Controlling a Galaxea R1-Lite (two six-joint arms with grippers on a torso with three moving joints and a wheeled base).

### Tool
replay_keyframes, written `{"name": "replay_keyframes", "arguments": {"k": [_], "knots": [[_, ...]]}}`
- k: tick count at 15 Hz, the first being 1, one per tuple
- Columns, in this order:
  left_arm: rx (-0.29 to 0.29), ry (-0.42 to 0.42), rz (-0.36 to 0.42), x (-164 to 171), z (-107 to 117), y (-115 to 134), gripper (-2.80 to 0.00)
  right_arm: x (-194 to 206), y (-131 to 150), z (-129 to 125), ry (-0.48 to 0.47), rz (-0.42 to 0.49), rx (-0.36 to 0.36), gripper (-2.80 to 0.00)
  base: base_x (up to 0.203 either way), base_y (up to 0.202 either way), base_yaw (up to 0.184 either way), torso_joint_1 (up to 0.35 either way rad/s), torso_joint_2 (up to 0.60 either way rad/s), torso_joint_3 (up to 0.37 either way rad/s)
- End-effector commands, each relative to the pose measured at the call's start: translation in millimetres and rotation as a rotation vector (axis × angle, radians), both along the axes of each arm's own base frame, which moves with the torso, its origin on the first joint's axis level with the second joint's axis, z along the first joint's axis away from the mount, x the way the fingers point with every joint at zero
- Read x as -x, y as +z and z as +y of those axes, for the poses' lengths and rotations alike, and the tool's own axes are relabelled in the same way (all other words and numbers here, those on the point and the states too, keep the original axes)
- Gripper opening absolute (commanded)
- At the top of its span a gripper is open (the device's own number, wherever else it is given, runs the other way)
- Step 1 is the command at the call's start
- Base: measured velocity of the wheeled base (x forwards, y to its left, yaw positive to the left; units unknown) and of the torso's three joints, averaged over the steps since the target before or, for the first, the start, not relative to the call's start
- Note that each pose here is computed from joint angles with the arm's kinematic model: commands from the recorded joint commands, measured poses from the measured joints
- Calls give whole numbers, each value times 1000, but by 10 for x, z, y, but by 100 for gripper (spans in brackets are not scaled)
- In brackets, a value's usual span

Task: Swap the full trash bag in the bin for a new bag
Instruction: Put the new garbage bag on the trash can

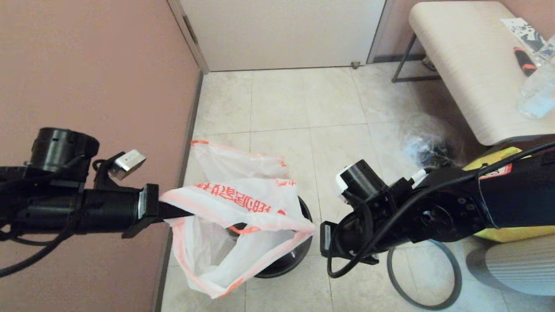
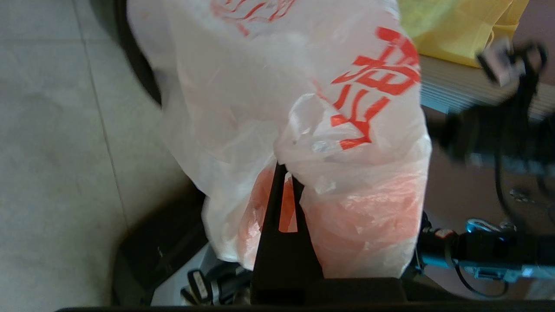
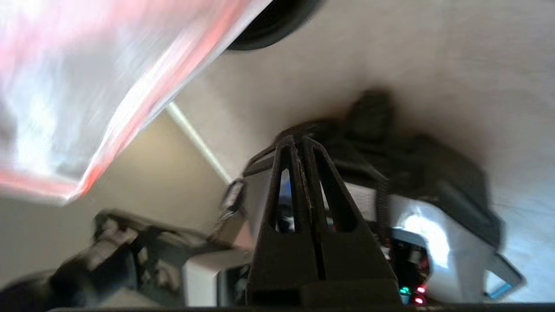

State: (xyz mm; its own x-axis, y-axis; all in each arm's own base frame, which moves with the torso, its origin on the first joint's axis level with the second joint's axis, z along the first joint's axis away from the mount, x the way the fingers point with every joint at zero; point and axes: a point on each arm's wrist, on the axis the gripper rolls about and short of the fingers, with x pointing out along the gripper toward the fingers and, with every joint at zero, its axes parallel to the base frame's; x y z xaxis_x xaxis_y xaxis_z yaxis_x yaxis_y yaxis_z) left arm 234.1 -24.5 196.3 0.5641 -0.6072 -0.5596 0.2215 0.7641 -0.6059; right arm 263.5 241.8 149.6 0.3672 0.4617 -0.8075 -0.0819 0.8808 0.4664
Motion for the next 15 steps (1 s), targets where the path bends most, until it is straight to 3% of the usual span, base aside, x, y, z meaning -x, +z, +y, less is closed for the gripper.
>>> {"name": "replay_keyframes", "arguments": {"k": [1, 3, 5, 6, 10, 12, 15], "knots": [[-22, 13, 1, -169, -54, 6, -280, 44, 46, 53, 16, -26, -36, -280, 0, 0, 0, 0, 0, 0], [-61, 61, -20, -292, -125, 4, -280, 31, 31, 142, 39, -47, -78, -280, 0, 0, 0, 0, 0, 0], [-73, 56, -54, -355, -217, -19, -280, -9, -44, 250, 56, -65, -101, -280, 0, 0, 0, 0, 0, 0], [-74, 48, -65, -379, -254, -24, -280, -29, -44, 307, 48, -80, -135, 0, 0, 0, 0, 0, 0, 0], [-91, 66, -89, -417, -275, -29, -280, -139, 44, 482, -15, -76, -244, 0, 0, 0, 0, 0, 0, 0], [-91, 72, -92, -419, -262, -24, -280, -175, 15, 543, -71, -9, -288, 0, 0, 0, 0, 0, 0, 0], [-84, 78, -85, -414, -261, -24, -280, -185, -57, 583, -72, 91, -336, 0, 0, 0, 0, 0, 0, 0]]}}
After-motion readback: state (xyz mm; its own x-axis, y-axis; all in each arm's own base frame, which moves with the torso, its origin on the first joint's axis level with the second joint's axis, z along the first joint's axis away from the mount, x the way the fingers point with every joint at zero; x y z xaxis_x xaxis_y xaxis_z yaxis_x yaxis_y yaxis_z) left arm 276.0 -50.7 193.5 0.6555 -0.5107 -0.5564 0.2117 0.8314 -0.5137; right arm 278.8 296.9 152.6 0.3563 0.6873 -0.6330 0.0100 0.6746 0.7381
